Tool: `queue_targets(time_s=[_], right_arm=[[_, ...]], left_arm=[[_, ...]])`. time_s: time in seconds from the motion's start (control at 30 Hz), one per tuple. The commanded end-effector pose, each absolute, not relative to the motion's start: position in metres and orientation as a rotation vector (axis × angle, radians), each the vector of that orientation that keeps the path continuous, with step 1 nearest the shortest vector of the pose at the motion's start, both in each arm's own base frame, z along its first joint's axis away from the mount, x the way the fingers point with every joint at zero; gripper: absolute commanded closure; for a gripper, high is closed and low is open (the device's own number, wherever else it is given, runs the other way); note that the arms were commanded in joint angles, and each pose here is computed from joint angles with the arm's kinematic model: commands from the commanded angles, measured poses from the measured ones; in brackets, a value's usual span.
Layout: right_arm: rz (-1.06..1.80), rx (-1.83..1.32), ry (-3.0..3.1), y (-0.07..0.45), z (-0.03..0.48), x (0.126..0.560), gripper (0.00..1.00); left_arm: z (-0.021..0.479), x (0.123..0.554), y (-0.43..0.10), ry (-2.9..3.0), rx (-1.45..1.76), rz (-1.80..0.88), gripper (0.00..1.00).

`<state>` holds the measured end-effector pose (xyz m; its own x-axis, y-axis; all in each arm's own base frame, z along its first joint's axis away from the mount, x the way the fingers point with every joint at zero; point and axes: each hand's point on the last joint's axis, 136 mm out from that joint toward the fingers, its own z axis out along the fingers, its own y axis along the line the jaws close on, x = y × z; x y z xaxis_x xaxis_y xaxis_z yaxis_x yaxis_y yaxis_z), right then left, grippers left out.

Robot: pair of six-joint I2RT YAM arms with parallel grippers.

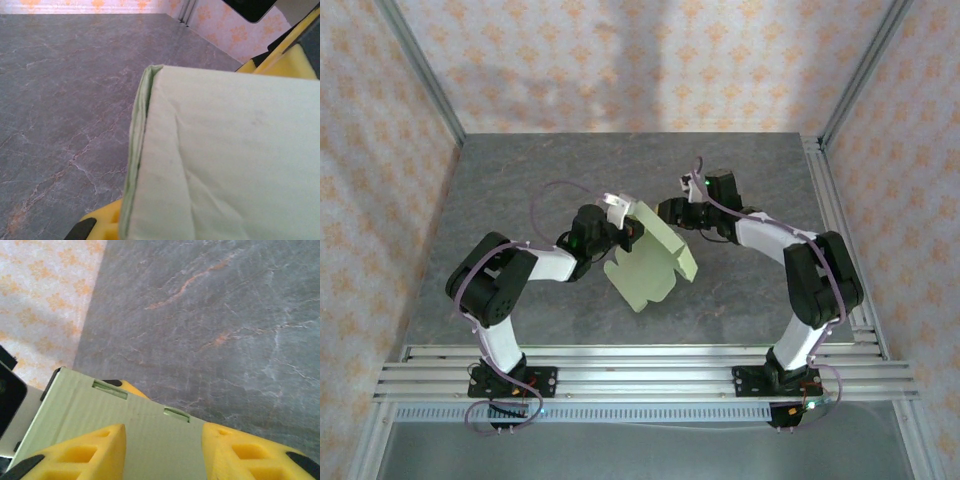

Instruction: Fold the paper box

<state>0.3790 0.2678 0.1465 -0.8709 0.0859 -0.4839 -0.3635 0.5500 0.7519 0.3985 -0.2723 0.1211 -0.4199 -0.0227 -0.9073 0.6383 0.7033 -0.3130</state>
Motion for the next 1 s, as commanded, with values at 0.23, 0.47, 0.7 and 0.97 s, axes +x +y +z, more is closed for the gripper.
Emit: queue_targets(time_s=[0.23, 0.47, 0.7, 0.97], right_arm=[[1.485, -0.386, 2.230, 0.308, 0.167, 0.355, 0.57], [1.540, -0.289, 2.206, 0.312, 0.171, 0.361, 0.62], [1.258, -0.109, 2.155, 0.263, 0.179, 0.396, 0.42], [0.951, 0.196, 2.067, 0.184, 0.198, 0.412, 0.28]], left_arm=[[0.158, 0.416, -0.269, 1.796, 0.382, -0.814, 1.00], [0.155, 0.419, -0.263, 1.810, 0.362, -0.802, 1.00], [0.152, 0.419, -0.245, 1.821, 0.303, -0.742, 1.00], [0.161, 0.427, -0.214, 1.838, 0.073, -0.753, 1.00]])
